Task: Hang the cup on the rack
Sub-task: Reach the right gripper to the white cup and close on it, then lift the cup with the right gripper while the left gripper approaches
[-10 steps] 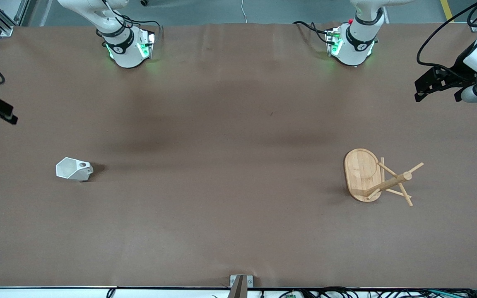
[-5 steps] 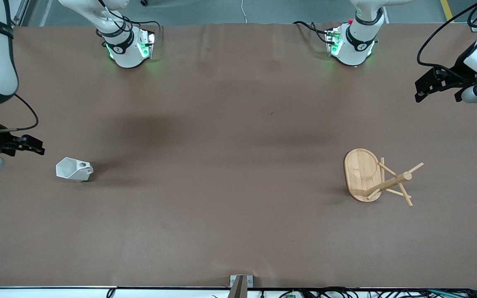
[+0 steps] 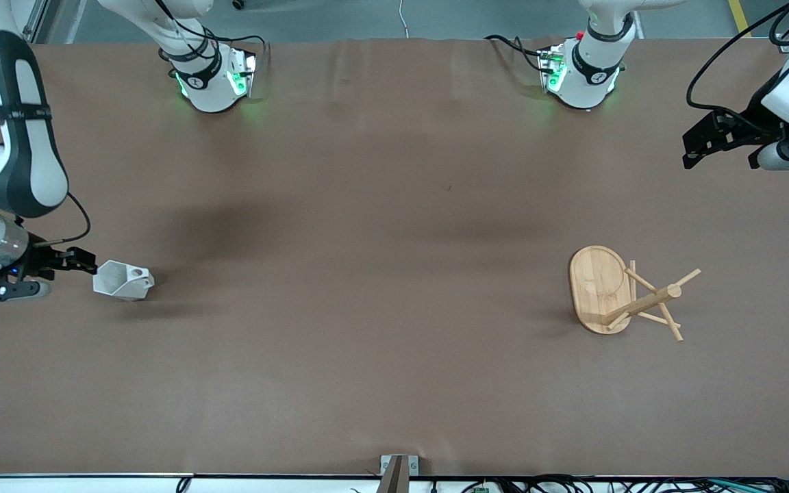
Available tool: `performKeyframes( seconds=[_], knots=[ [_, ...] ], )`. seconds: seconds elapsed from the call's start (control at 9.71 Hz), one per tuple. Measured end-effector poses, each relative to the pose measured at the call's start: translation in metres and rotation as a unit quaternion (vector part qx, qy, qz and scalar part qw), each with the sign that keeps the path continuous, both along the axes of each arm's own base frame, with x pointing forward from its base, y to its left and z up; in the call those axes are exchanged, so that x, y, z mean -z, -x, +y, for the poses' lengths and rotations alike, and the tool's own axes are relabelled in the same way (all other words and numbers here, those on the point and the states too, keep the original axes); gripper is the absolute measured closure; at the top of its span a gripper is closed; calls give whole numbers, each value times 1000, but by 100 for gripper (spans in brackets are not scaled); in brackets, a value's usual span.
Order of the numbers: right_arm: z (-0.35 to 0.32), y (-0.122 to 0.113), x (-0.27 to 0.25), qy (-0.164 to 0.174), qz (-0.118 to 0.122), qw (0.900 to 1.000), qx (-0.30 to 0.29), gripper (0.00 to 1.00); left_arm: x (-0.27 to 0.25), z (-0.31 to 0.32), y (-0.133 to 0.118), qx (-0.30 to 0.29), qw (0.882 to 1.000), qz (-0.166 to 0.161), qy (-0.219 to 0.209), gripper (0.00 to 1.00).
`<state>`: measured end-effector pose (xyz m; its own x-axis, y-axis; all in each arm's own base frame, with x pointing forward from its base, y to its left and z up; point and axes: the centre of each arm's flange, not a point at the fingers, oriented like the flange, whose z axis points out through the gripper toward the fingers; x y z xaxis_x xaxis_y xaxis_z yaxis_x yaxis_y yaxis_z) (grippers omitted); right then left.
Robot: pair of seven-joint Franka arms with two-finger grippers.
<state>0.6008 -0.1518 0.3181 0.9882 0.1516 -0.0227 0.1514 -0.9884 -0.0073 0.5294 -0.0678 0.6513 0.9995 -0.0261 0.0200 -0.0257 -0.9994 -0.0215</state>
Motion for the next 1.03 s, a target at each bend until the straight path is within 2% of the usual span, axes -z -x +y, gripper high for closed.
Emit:
performKeyframes(
  seconds=[0.21, 0.41, 0.62, 0.82, 1.03],
  knots=[
    [-11, -2, 27, -5, -2, 1000, -21, 9, 2, 0, 2, 0, 1000, 11, -1, 0],
    [-17, 1, 45, -13, 5, 999, -44, 11, 3, 1, 4, -1, 1000, 17, -2, 0],
    [-17, 1, 53, -13, 6, 998, -60, 20, 3, 1, 4, -1, 1000, 19, -2, 0],
    [-16, 1, 57, -14, 6, 996, -89, 52, 4, 1, 4, 0, 1000, 19, -2, 0],
    [-16, 1, 62, -15, 9, 995, -95, 85, 4, 0, 4, 0, 1000, 20, -2, 0]
  ],
)
